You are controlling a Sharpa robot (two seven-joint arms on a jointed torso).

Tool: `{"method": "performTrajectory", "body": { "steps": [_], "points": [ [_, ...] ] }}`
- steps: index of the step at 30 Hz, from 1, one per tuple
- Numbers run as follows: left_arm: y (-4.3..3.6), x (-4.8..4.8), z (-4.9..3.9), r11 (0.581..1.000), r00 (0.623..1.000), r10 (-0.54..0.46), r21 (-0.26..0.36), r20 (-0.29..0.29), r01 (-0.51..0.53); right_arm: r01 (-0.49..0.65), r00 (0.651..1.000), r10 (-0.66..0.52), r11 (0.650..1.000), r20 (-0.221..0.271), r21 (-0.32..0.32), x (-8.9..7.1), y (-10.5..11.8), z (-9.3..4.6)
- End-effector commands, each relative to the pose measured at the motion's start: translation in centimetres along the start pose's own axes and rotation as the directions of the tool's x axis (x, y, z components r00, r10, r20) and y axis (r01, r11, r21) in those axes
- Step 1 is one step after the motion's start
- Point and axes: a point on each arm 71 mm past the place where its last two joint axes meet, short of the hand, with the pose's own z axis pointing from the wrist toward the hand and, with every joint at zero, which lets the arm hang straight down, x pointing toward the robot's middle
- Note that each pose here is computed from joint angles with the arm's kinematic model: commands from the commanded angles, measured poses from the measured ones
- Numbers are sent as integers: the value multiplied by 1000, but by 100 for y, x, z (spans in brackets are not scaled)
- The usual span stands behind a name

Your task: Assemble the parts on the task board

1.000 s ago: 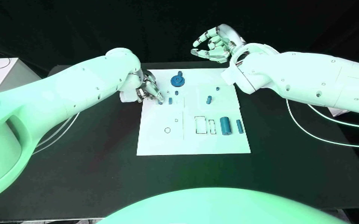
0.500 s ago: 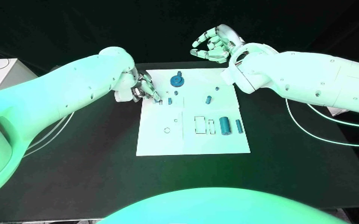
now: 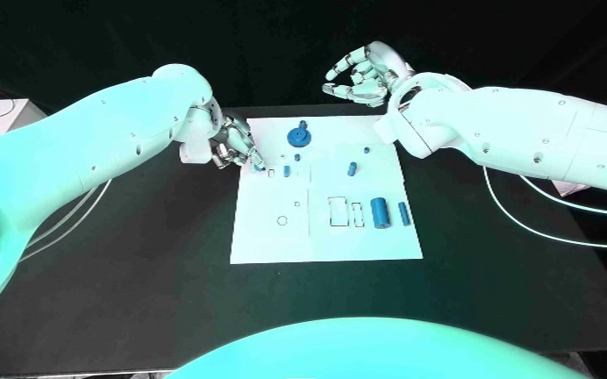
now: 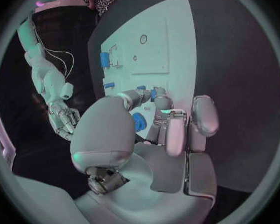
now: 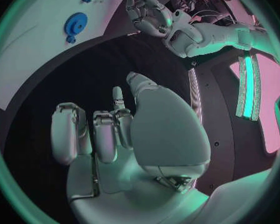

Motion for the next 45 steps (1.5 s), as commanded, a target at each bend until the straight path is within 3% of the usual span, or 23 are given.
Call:
{"method": "performTrajectory", "body": {
  "steps": [1,8,18,33,45],
  "points": [
    [-52,57,-9,999,995,6,39,-96,-2,8,1000,-8,1000,-13,-9,11,8,1],
    [-139,82,21,999,993,30,41,-115,-25,8,1000,-8,1000,-16,-9,22,15,5],
    [-214,112,128,995,995,98,-11,-29,-98,8,1000,-8,1000,-19,-11,33,23,9],
    [-208,139,193,982,985,173,-74,0,-173,7,1000,-7,1000,-19,-12,37,27,10],
    [-227,147,201,980,983,181,-78,2,-180,7,1000,-7,1000,-21,-13,44,33,11]
  ]
}}
